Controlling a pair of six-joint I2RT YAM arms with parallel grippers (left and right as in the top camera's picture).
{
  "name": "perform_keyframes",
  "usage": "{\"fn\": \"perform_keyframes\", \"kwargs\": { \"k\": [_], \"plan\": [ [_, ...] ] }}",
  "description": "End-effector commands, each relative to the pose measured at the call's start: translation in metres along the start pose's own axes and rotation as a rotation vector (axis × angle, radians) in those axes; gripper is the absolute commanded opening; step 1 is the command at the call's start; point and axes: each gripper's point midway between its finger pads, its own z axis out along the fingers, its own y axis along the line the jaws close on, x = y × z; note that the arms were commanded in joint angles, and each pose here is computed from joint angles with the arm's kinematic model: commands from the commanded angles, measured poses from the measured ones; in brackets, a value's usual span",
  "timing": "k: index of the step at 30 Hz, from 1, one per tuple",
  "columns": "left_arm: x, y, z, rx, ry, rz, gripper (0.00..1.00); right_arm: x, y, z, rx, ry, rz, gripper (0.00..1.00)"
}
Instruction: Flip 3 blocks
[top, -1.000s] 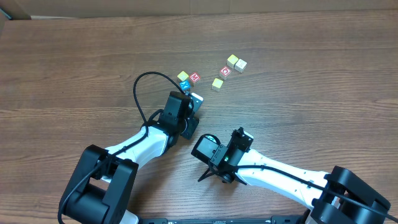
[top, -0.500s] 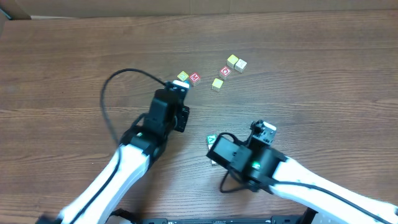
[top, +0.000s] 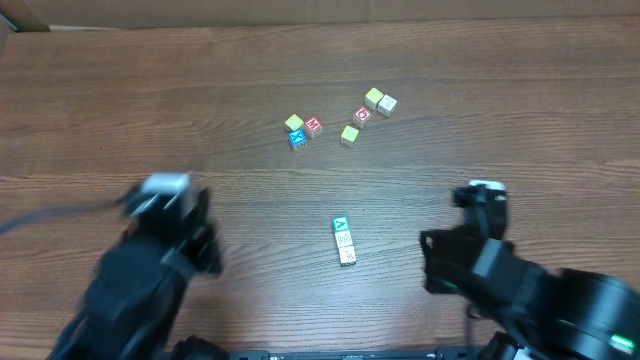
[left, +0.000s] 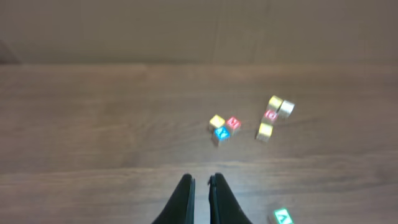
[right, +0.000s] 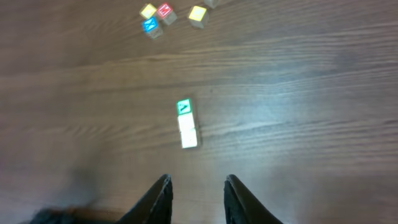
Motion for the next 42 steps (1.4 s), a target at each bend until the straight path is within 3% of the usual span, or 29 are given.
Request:
{"fn": "perform_keyframes", "kwargs": {
  "k": [1, 4, 8, 14, 18, 21, 26, 30, 32, 33, 35, 38, 39, 42],
  "plan": [
    [-0.011, 0.013, -0.047, 0.011, -0.084, -0.048, 0.04, -0.007, -0.001, -0.035, -0.076, -0.009, -0.025, 0.30],
    [-0.008, 0.024, -0.082, 0.022, -0.126, -0.059, 0.04, -0.020, -0.009, -0.058, -0.081, -0.064, -0.023, 0.30],
    [0.001, 0.034, -0.105, 0.026, -0.152, -0.061, 0.04, -0.057, -0.027, -0.088, -0.030, -0.256, 0.005, 0.31],
    [0.016, 0.039, -0.104, 0.003, -0.101, -0.044, 0.04, -0.113, -0.077, -0.144, 0.128, -0.628, 0.225, 0.36],
    [0.019, 0.042, -0.103, -0.012, -0.093, -0.042, 0.04, -0.127, -0.095, -0.173, 0.161, -0.739, 0.268, 0.39],
    [0.018, 0.042, -0.103, -0.012, -0.093, -0.022, 0.04, -0.131, -0.095, -0.186, 0.184, -0.744, 0.113, 0.44],
    [0.020, 0.033, -0.103, 0.031, -0.084, 0.079, 0.04, -0.113, -0.056, -0.173, 0.090, -0.581, -0.414, 0.49],
    [0.022, 0.027, -0.103, 0.065, -0.077, 0.147, 0.11, -0.106, -0.046, -0.169, 0.048, -0.546, -0.507, 0.51],
    [0.024, 0.028, -0.103, 0.062, -0.068, 0.152, 0.26, -0.106, -0.046, -0.169, 0.048, -0.546, -0.506, 0.63],
    [0.026, 0.028, -0.103, 0.061, -0.062, 0.154, 0.41, -0.106, -0.046, -0.169, 0.046, -0.546, -0.506, 1.00],
    [0.031, 0.030, -0.103, 0.056, -0.043, 0.159, 0.59, -0.106, -0.046, -0.169, 0.046, -0.544, -0.507, 1.00],
    [0.038, 0.032, -0.102, 0.050, -0.013, 0.167, 0.94, -0.103, -0.047, -0.167, 0.047, -0.530, -0.507, 1.00],
    [0.039, 0.032, -0.102, 0.049, -0.008, 0.168, 1.00, -0.102, -0.048, -0.167, 0.051, -0.526, -0.510, 1.00],
    [0.040, 0.032, -0.102, 0.049, -0.005, 0.169, 1.00, -0.098, -0.050, -0.164, 0.050, -0.504, -0.524, 1.00]
  ]
}}
